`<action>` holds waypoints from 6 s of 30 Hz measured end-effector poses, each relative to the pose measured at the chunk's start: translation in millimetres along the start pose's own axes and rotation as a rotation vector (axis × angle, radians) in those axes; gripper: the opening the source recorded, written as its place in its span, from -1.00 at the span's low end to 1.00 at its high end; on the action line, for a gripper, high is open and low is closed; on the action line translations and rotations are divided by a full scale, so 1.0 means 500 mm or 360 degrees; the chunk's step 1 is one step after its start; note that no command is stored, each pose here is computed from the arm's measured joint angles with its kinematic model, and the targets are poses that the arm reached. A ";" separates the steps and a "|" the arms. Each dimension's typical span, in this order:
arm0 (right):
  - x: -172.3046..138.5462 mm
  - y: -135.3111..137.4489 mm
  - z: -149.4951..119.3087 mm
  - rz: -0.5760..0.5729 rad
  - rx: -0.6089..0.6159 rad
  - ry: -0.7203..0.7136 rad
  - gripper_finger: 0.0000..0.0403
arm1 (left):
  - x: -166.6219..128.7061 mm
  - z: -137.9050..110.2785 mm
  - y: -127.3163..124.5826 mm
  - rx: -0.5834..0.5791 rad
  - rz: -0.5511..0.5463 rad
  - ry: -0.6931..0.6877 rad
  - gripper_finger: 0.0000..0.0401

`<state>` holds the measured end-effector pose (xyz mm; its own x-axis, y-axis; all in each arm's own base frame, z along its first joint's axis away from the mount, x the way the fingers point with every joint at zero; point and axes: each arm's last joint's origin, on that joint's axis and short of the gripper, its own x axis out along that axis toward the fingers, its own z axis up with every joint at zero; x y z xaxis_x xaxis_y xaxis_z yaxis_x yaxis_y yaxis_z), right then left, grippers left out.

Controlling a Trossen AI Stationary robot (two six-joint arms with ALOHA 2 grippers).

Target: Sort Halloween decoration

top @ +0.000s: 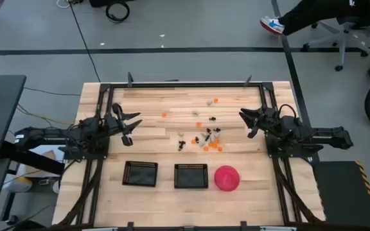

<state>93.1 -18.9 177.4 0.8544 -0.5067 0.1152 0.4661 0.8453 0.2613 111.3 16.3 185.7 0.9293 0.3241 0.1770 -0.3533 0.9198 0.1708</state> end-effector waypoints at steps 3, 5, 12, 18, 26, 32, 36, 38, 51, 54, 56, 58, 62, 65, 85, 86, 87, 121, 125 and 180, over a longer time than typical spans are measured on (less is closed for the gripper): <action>0.000 0.000 0.000 0.0001 0.0000 0.0000 -0.41 | 0.000 0.000 0.000 0.0000 -0.0001 0.0001 -0.42; 0.000 0.000 0.000 0.0001 0.0000 0.0000 -0.41 | 0.000 0.000 0.000 0.0000 0.0000 0.0001 -0.42; 0.000 0.000 0.000 0.0000 0.0000 0.0001 -0.41 | 0.000 0.000 0.000 0.0000 0.0000 0.0001 -0.42; 0.000 0.000 0.000 0.0000 0.0000 0.0000 -0.41 | 0.000 0.000 0.000 0.0000 0.0000 0.0000 -0.42; 0.000 0.000 0.000 0.0000 0.0000 0.0000 -0.41 | 0.000 0.000 0.000 0.0000 0.0000 0.0000 -0.42; 0.000 0.000 0.000 0.0000 0.0000 0.0000 -0.41 | 0.000 0.000 0.000 0.0000 -0.0001 0.0000 -0.42; 0.000 0.000 0.000 0.0000 0.0001 0.0000 -0.41 | 0.000 0.000 0.000 0.0000 0.0000 0.0001 -0.42; 0.000 0.000 0.000 0.0000 0.0000 0.0001 -0.41 | 0.000 0.000 0.000 0.0000 -0.0001 0.0000 -0.42; 0.000 0.000 0.000 0.0000 0.0000 0.0000 -0.41 | 0.000 0.000 0.000 0.0000 -0.0001 0.0000 -0.42; 0.000 0.000 0.000 0.0000 0.0000 0.0000 -0.41 | 0.000 0.000 0.000 0.0000 -0.0001 0.0000 -0.42; 0.000 0.000 0.000 0.0000 0.0000 0.0000 -0.41 | 0.000 0.000 0.000 0.0000 0.0000 0.0001 -0.42; 0.000 0.000 0.000 0.0000 0.0000 0.0000 -0.41 | 0.000 0.000 0.000 0.0000 -0.0001 0.0000 -0.42; 0.000 0.000 0.000 0.0000 0.0000 0.0000 -0.41 | 0.000 0.000 0.000 0.0000 0.0000 0.0000 -0.42; 0.000 0.000 0.000 0.0001 0.0000 0.0000 -0.41 | 0.000 0.000 0.000 0.0000 -0.0001 0.0000 -0.42; 0.000 0.000 0.000 0.0000 0.0000 0.0000 -0.41 | 0.000 0.000 0.000 0.0000 0.0000 0.0000 -0.42; 0.000 0.000 0.000 0.0000 0.0000 0.0000 -0.41 | 0.000 0.000 0.000 0.0000 -0.0001 0.0001 -0.42; 0.000 0.000 0.000 0.0000 0.0000 0.0000 -0.41 | 0.000 0.000 0.000 0.0000 0.0000 0.0001 -0.42; 0.000 0.000 0.000 0.0000 0.0000 0.0000 -0.41 | 0.000 0.002 0.000 -0.0063 0.0002 -0.0015 -0.42; 0.000 0.000 0.000 0.0000 0.0000 0.0000 -0.41 | 0.000 0.006 0.001 -0.0106 0.0008 -0.0046 -0.42; 0.061 0.042 -0.014 -0.0104 0.0098 0.0405 -0.42 | 0.158 0.085 0.028 -0.0207 -0.0191 0.0567 -0.42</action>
<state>130.7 -15.5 179.7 0.8570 -0.4942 -0.1462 0.5137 0.7965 0.3188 175.4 45.4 243.1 0.9503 0.2479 -0.1881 -0.2445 0.9688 0.0414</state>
